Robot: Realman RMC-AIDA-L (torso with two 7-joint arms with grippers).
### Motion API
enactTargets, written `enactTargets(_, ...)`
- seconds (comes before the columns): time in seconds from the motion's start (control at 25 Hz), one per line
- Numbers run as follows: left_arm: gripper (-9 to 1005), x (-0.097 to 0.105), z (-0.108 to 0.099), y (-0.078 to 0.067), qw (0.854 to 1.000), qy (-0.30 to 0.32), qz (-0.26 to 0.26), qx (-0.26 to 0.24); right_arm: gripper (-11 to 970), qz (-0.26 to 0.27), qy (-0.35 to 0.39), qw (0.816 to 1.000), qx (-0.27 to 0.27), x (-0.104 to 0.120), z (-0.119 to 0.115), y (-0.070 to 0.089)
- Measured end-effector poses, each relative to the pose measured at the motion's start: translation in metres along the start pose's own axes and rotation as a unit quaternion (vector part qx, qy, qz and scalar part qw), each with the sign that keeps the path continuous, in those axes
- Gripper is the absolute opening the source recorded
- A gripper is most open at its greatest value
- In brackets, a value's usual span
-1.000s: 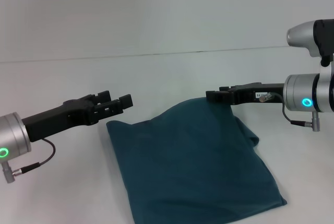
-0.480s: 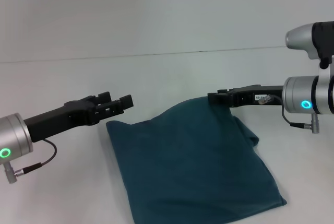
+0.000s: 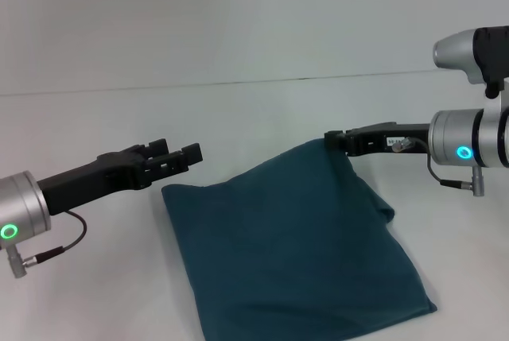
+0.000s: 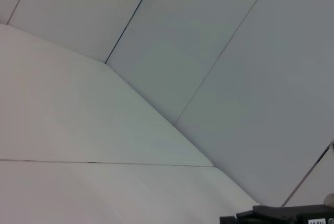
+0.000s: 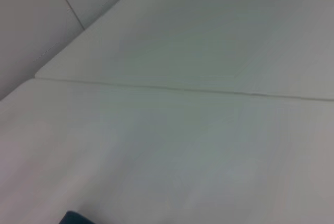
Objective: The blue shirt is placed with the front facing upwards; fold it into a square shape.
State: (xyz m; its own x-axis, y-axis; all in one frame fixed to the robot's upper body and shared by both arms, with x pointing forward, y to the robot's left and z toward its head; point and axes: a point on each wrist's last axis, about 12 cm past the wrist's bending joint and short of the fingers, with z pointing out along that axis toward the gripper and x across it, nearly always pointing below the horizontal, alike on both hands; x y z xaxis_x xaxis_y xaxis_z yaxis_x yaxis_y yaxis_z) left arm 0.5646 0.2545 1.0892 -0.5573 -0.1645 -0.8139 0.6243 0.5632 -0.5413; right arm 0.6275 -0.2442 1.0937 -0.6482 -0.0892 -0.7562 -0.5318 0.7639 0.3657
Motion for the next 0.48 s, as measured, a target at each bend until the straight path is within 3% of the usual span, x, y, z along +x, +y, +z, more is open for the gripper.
enactTargets(0.16, 941, 0.0, 0.0008, 0.0, 1.0, 0.0, 0.0, 0.0, 6, 0.0, -0.014, 1.0, 0.017, -0.0048, 0.0006, -0.0031)
enactTargets(0.48, 936, 0.0014, 0.0023, 0.0006, 1.0, 0.001, -0.004, -0.002, 8, 0.005, -0.017, 0.999, 0.04, -0.0021, 0.0039, -0.0074)
